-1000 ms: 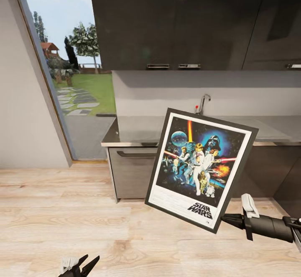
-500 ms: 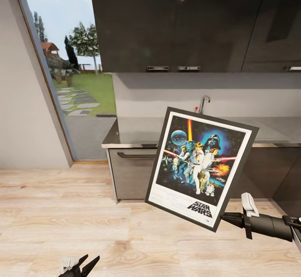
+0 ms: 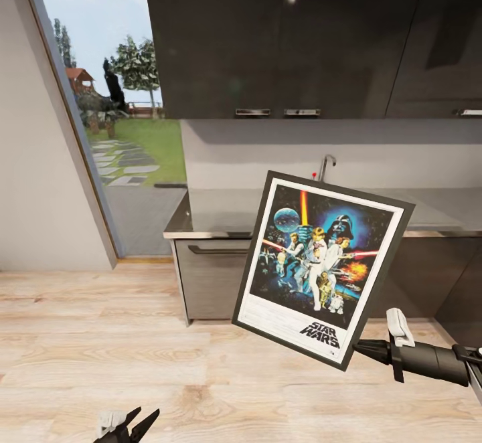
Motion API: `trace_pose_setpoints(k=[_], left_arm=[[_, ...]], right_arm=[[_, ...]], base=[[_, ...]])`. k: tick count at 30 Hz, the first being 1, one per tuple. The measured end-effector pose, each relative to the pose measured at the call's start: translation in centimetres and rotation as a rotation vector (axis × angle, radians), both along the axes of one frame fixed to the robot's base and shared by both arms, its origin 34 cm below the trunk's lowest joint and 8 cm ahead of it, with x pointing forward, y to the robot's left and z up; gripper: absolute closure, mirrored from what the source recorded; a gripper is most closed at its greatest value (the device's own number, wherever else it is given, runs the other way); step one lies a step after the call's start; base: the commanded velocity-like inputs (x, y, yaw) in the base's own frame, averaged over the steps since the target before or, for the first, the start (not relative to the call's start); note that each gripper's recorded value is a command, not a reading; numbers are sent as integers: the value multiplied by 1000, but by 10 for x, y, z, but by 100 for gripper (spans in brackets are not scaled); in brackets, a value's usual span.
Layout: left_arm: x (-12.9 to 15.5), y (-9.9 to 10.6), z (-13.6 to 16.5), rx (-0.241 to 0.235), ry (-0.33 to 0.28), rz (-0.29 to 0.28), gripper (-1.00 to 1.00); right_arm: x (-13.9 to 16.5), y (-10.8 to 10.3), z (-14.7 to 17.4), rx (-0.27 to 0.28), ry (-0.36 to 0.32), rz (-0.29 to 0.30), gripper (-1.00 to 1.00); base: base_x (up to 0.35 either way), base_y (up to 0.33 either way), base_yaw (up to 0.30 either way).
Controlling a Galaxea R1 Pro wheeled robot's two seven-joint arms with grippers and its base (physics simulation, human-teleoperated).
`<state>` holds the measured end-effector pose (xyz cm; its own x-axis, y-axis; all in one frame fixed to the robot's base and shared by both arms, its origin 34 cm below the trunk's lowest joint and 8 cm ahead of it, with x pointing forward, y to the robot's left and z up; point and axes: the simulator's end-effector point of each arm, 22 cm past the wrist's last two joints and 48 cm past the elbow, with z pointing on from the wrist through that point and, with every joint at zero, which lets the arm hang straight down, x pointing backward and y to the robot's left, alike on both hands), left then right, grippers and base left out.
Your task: Pick up the poster from the kitchen countertop and hang it on one of the wall nails in the kitchen.
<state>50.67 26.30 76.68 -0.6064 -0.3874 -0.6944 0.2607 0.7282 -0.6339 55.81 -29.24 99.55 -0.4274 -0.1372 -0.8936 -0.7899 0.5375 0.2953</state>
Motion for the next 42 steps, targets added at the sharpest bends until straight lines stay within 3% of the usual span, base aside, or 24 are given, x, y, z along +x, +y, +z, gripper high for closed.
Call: trace_pose_setpoints(k=[42], left_arm=[[-15, 0, 34, -1, 3, 0, -100]], right_arm=[[-15, 0, 34, 1, 0, 1, 100]], base=[[0, 0, 0]])
